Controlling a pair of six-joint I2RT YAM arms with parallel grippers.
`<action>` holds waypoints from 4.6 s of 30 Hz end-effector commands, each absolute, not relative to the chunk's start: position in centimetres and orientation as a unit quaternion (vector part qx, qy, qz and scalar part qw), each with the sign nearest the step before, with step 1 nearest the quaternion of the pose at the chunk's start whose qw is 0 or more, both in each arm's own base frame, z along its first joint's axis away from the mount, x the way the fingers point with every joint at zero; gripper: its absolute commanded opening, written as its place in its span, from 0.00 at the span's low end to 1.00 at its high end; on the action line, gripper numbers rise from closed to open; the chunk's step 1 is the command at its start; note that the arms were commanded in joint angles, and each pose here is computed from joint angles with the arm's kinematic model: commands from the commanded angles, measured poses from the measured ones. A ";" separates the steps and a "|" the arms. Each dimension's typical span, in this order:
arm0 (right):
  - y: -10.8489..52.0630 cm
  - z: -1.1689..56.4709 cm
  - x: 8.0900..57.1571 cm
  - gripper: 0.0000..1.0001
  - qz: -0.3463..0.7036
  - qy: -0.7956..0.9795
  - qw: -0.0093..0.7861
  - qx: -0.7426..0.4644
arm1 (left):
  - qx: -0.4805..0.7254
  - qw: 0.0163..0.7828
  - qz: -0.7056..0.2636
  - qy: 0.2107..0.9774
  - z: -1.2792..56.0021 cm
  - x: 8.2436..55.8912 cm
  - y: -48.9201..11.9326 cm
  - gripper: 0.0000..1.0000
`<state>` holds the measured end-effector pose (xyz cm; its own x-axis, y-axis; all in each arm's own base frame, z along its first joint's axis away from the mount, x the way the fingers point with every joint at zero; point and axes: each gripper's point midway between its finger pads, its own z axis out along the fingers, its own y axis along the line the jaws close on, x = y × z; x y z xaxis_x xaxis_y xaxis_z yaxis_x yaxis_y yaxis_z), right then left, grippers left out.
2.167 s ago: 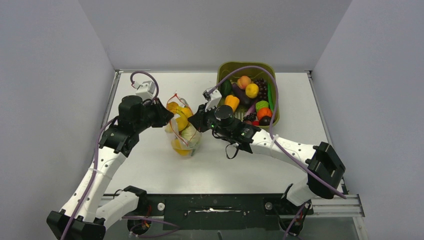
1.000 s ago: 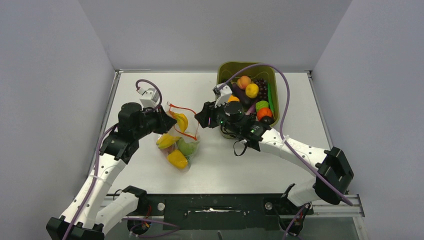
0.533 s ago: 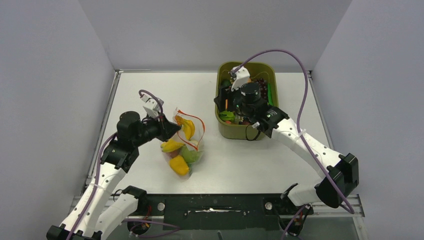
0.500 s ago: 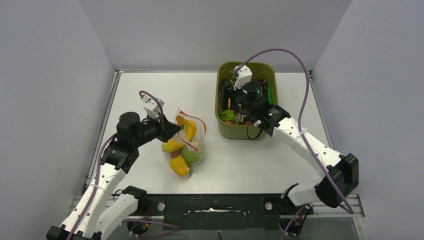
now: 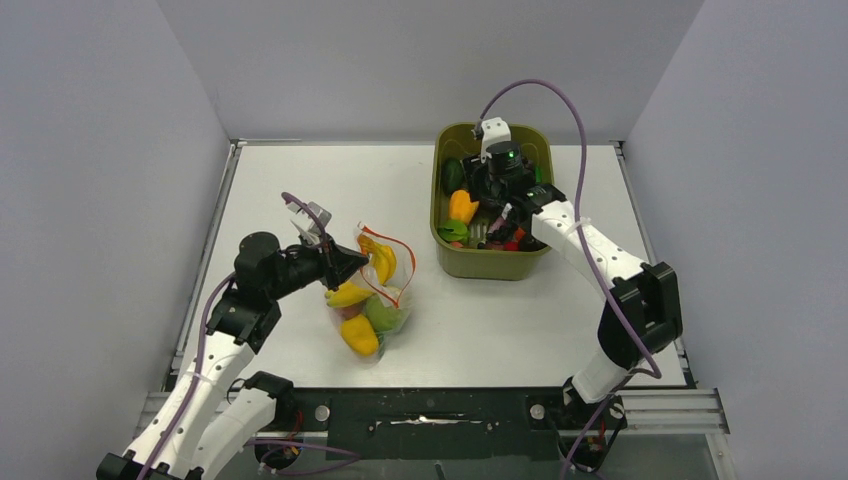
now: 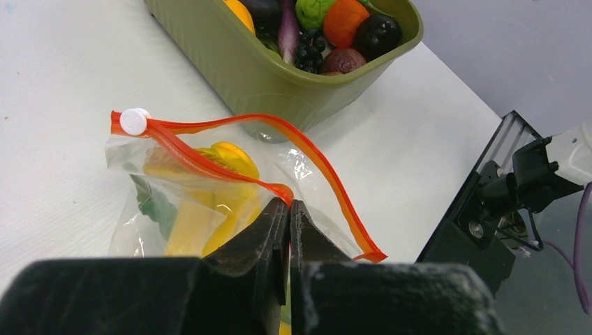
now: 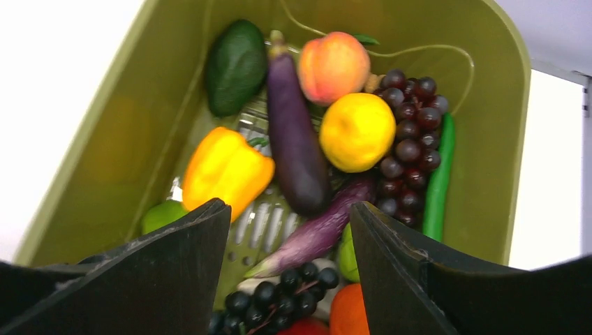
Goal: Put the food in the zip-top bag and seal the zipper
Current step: Pick up the fake fruit from the bin, then place the fake fruit in the zipper food storage bag.
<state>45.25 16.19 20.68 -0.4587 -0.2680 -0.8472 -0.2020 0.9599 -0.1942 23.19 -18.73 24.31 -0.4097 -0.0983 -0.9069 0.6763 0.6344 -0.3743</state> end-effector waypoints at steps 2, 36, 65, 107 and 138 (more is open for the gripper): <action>13.6 21.4 48.3 0.65 -0.120 0.843 0.502 -0.150 | 0.224 0.560 -0.385 0.699 26.8 23.2 -19.0 0.00; 10.7 12.1 54.9 0.80 -0.229 0.863 0.399 -0.207 | 0.240 0.574 -0.397 0.675 27.1 21.2 -19.1 0.00; 10.3 11.7 55.4 0.60 -0.186 0.884 0.385 -0.188 | 0.235 0.586 -0.378 0.677 26.9 21.5 -18.5 0.00; 17.5 27.3 37.6 0.52 0.145 0.799 0.554 -0.184 | 0.160 0.581 -0.435 0.669 32.8 23.0 -19.4 0.00; 33.4 31.8 22.7 0.55 0.537 0.640 0.483 -0.264 | 0.151 0.565 -0.480 0.654 32.9 23.0 -20.6 0.00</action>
<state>23.60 31.32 30.64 -0.3848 0.1334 -0.9133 -0.8260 0.3917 0.4052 23.21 -20.06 28.57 -0.4359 -0.2927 -0.8511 0.6512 0.5502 -0.5228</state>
